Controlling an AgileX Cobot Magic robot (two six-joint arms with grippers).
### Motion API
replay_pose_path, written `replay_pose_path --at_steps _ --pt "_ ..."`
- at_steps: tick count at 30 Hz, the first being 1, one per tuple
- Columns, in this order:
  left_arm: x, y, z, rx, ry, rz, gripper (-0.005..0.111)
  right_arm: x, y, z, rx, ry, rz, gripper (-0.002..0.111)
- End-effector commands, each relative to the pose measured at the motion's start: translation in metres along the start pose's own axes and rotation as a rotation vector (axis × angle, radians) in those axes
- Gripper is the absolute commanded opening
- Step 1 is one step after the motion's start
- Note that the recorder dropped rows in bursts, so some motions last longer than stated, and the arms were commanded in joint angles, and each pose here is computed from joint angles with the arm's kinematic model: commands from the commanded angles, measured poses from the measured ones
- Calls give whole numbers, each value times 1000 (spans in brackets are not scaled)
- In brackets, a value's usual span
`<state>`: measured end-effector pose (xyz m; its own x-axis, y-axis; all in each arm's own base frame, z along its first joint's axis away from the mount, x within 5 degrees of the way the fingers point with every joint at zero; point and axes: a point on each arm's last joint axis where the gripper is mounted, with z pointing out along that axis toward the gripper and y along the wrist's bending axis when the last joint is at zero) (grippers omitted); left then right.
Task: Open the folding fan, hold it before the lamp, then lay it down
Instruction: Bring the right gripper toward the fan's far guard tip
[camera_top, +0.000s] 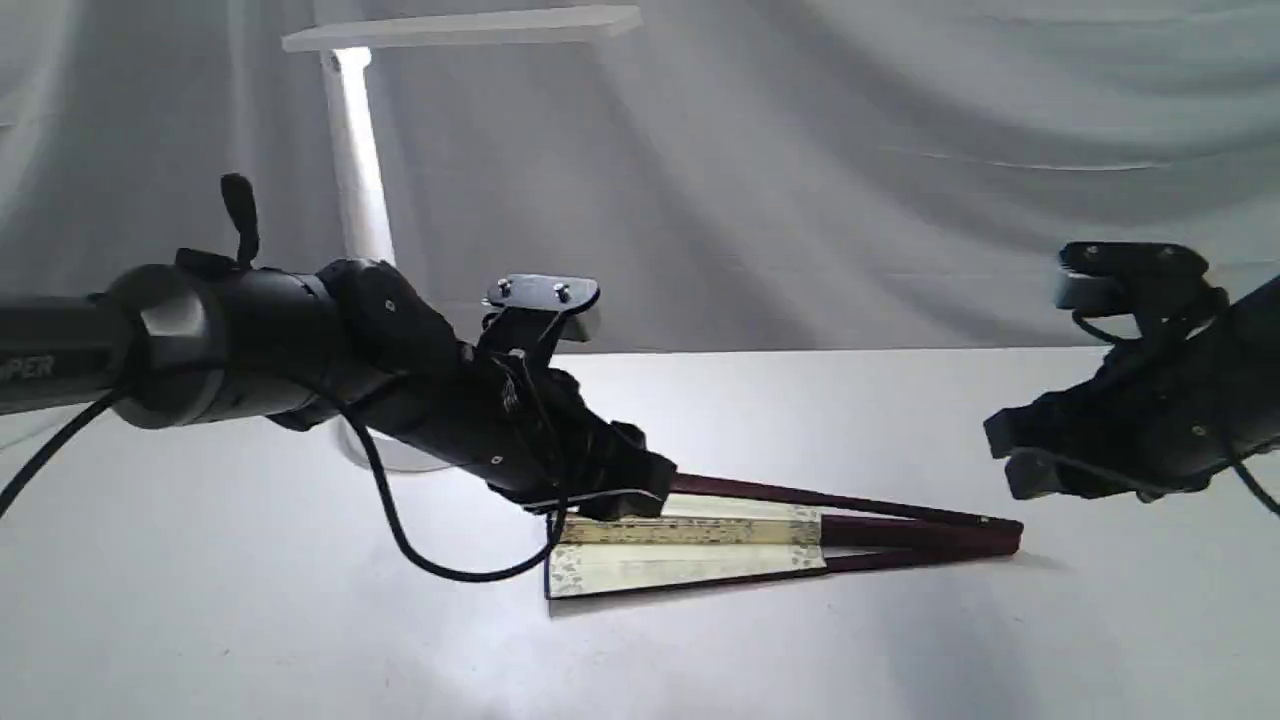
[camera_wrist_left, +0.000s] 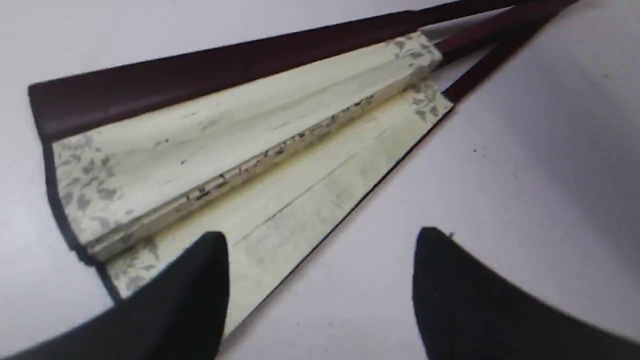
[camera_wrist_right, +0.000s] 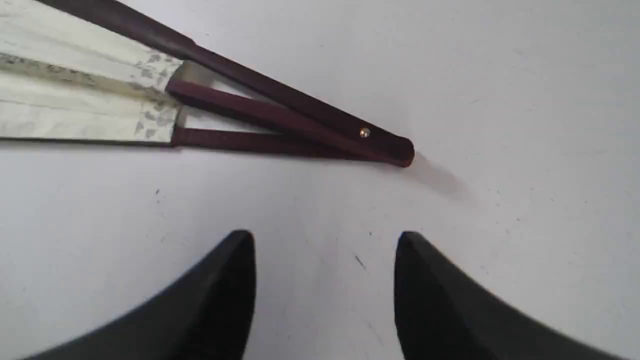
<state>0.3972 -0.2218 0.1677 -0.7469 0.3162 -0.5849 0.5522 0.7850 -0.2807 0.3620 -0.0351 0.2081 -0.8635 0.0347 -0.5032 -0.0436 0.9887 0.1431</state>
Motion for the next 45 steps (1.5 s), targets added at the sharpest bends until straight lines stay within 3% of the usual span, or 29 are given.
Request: replay_pose_path --at_steps 1,4,11,21,24,37,45 --pt "4 5 2 -54 25 -23 44 -8 -6 24 6 -46 54 44" --pt "4 10 7 -81 4 -21 27 -10 -10 40 5 -56 98 42" --pt "18 19 29 -101 38 -76 0 -25 -16 62 6 -82 129 31" --pt "15 26 37 -140 -42 -187 0 -31 -27 94 40 -126 174 5" --pt "17 25 37 -130 -31 -251 0 -25 -29 108 27 -108 233 4" --pt "29 39 61 -184 -52 -270 0 -11 -26 122 -20 1 205 4" --pt "22 46 62 -236 -156 -262 0 -1 -19 121 -87 111 162 4"
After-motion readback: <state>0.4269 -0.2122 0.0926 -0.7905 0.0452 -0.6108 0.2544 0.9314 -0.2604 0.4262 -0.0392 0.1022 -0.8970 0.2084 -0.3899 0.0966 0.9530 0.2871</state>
